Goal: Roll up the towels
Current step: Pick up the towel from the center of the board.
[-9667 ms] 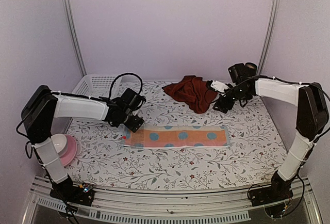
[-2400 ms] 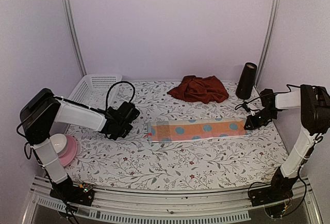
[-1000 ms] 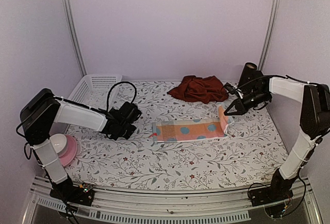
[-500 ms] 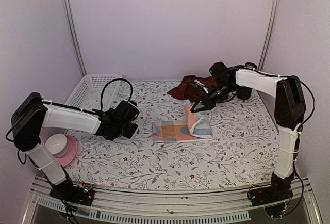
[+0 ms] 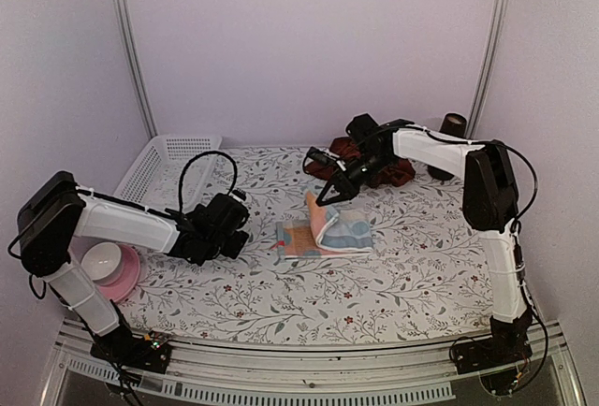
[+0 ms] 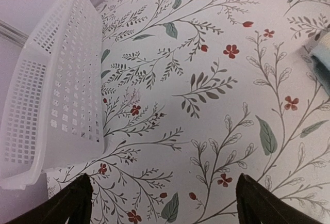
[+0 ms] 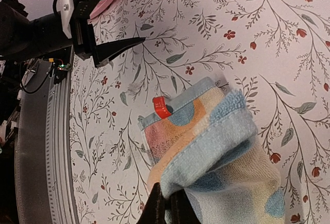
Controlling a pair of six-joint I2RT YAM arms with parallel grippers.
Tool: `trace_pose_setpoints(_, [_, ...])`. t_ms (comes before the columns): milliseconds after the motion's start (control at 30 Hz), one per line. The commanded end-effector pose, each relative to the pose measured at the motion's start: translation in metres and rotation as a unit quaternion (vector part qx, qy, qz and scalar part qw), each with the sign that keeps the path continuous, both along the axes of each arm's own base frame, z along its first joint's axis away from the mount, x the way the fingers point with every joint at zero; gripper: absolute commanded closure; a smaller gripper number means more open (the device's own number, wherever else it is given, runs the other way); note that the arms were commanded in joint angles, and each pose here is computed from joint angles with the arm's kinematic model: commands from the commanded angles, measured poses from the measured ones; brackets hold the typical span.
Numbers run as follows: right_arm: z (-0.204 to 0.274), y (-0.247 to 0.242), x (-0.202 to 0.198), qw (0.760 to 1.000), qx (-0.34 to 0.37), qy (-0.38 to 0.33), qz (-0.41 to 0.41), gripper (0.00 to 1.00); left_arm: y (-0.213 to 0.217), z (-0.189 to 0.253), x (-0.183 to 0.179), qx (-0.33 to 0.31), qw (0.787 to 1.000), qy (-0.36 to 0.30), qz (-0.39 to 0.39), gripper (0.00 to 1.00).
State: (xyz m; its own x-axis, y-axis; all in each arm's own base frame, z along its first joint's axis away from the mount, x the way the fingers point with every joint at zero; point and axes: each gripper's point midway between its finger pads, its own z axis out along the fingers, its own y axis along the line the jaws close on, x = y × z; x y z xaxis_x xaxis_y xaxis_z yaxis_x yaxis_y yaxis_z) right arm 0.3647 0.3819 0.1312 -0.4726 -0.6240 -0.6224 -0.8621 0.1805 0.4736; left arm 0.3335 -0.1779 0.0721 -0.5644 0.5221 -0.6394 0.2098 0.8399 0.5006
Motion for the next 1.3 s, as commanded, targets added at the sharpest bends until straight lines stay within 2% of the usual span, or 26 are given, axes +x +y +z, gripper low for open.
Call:
trace_pose_setpoints(0, [-0.003,0.012,-0.006,1.000,0.003,0.008,0.013,0.98,-0.007,0.011,0.002,-0.019,1.000,-0.021,-0.003,0.03])
trace_pose_setpoints(367, [-0.045,0.018,-0.012,0.998,-0.018,0.051,0.026,0.98,-0.008,0.011,0.002,-0.019,1.000,-0.024,-0.002,0.03])
trace_pose_setpoints(667, [-0.028,0.012,-0.029,0.996,-0.013,0.065,0.052,0.98,-0.010,0.012,0.001,-0.017,1.000,-0.024,-0.005,0.03])
trace_pose_setpoints(833, [0.001,-0.002,-0.035,0.999,-0.015,0.023,0.047,0.98,-0.010,0.011,0.000,-0.016,1.000,-0.025,-0.005,0.03])
trace_pose_setpoints(1000, [0.023,-0.040,-0.016,1.000,-0.028,-0.003,-0.011,0.98,-0.010,0.012,0.001,-0.016,1.000,-0.026,-0.004,0.03])
trace_pose_setpoints(1267, [0.027,-0.145,-0.001,0.991,-0.059,0.010,-0.118,0.98,-0.012,0.014,0.000,-0.019,0.999,-0.027,-0.007,0.03])
